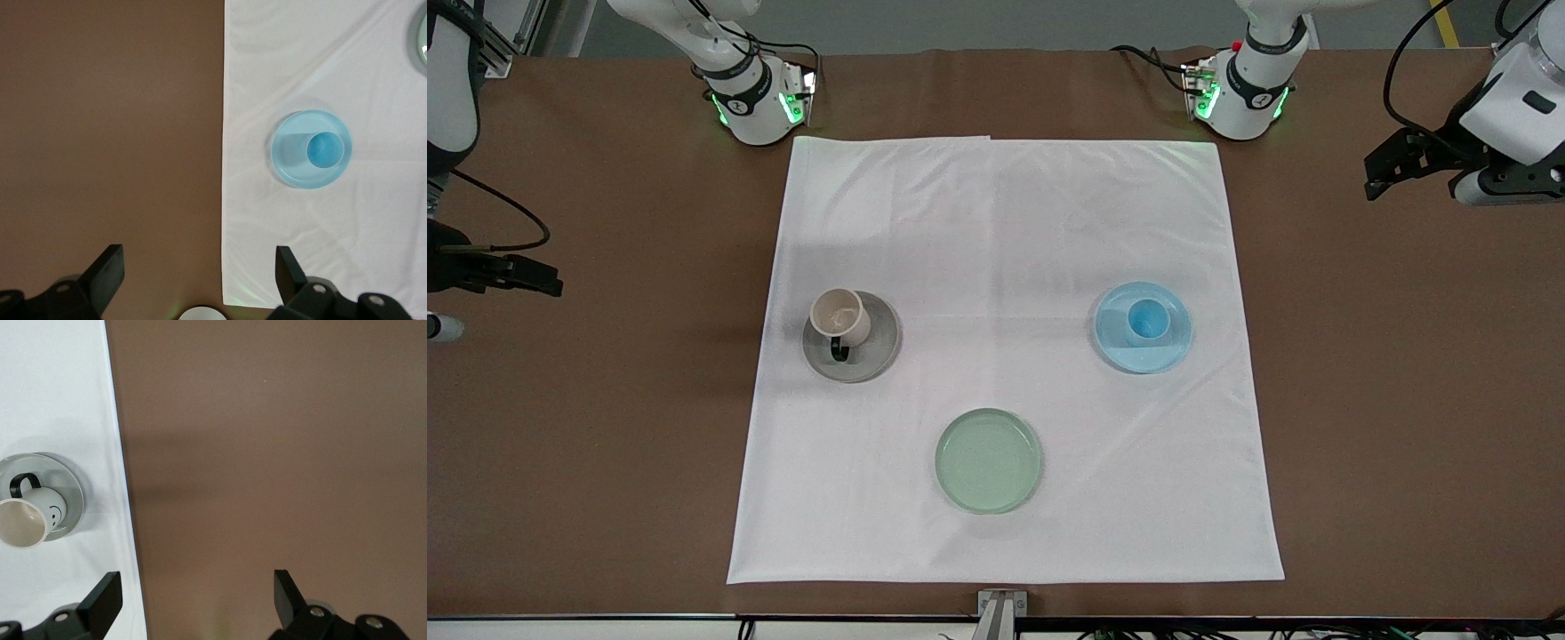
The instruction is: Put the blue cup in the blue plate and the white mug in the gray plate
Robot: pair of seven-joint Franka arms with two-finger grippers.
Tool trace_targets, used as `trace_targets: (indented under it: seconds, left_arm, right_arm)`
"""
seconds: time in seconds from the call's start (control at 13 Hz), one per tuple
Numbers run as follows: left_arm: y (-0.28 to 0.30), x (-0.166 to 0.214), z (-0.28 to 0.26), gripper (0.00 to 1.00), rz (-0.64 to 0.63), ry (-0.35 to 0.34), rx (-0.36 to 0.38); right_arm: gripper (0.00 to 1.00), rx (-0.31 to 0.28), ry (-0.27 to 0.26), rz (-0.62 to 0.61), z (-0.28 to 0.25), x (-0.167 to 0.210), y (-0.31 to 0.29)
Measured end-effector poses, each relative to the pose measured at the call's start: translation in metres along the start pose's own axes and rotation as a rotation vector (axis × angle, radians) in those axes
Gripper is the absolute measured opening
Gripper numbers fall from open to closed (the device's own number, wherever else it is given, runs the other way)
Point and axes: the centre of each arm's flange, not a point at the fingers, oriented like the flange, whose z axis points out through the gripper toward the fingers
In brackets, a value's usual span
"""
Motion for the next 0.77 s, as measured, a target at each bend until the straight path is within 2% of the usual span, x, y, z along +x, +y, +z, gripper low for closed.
trace_targets:
  seconds: [0.38,0.77]
  left_arm:
    - [-0.002,0.0,-0.001,1.0,-0.003,0.003,-0.001]
    - [-0.003,0.001,-0.001,1.0,-0.006,0.007,-0.001]
  right_arm:
    - [1.0,-0.002,0.035,0.006,-0.043,-0.009,0.002]
    - [1.0,0.006,0.024,-0.006,-0.045,-0.01,-0.013]
